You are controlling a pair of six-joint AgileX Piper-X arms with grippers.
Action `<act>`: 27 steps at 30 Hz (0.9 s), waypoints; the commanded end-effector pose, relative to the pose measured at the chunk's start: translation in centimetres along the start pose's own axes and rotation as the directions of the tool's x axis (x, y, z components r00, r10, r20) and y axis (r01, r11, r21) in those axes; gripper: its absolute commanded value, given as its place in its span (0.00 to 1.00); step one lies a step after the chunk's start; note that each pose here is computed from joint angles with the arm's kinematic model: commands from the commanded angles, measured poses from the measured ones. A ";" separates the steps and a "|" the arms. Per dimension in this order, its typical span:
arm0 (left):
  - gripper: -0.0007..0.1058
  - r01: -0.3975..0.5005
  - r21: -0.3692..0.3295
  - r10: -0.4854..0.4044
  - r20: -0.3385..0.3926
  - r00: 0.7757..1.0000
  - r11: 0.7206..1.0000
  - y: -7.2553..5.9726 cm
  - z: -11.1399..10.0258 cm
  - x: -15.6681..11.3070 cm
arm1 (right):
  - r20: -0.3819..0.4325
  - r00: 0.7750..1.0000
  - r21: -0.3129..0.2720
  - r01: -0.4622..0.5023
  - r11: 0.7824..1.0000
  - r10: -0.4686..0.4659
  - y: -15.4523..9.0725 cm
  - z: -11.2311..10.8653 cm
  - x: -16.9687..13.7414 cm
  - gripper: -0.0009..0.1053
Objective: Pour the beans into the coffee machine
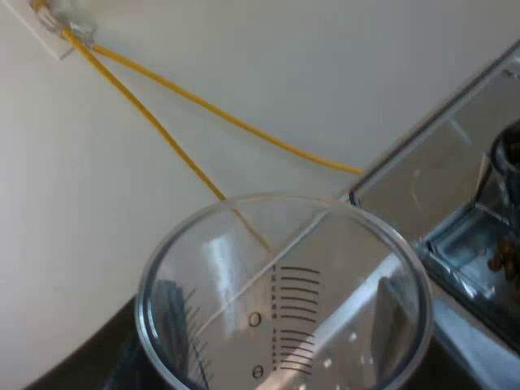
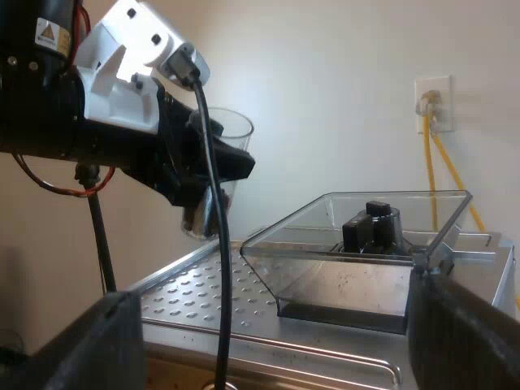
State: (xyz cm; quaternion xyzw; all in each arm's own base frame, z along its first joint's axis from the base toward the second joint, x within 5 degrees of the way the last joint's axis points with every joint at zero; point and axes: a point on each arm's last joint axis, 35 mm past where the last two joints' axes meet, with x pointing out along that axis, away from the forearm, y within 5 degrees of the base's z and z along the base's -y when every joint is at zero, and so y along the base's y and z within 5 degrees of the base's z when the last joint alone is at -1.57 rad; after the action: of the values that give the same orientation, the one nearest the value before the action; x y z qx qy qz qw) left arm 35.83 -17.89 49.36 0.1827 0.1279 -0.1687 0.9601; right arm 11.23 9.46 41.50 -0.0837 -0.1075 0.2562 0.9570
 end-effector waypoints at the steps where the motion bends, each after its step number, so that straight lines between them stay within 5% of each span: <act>1: 0.37 -0.027 -0.009 0.027 0.059 0.998 1.000 0.1 1.0 -0.5 | 0.022 1.000 -0.006 0.006 1.000 -0.006 -0.2 0.5 -0.2 0.65; 6: 0.37 -0.019 -0.006 0.020 0.049 0.999 1.000 -0.2 0.8 0.1 | 0.022 1.000 -0.006 0.006 1.000 -0.006 -0.2 0.5 -0.2 0.65; 14: 0.37 -0.032 0.159 0.021 0.068 0.997 0.987 -1.5 0.9 0.8 | 0.022 1.000 -0.006 0.006 1.000 -0.006 -0.2 0.5 -0.2 0.65; 20: 0.37 -0.057 0.330 0.038 0.063 0.997 0.942 -1.7 0.9 1.0 | 0.022 1.000 -0.006 0.006 1.000 -0.006 -0.2 0.5 -0.2 0.65; 27: 0.37 -0.065 0.399 0.040 0.070 0.997 0.915 -1.7 0.9 1.1 | 0.022 1.000 -0.006 0.006 1.000 -0.006 -0.2 0.5 -0.2 0.65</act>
State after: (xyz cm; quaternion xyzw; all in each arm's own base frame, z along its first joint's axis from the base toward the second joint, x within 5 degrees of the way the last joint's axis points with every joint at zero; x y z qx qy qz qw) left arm 36.58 -20.12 48.50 0.3722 0.0759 -0.1827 0.9068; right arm 11.23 9.46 41.50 -0.0837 -0.1075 0.2562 0.9570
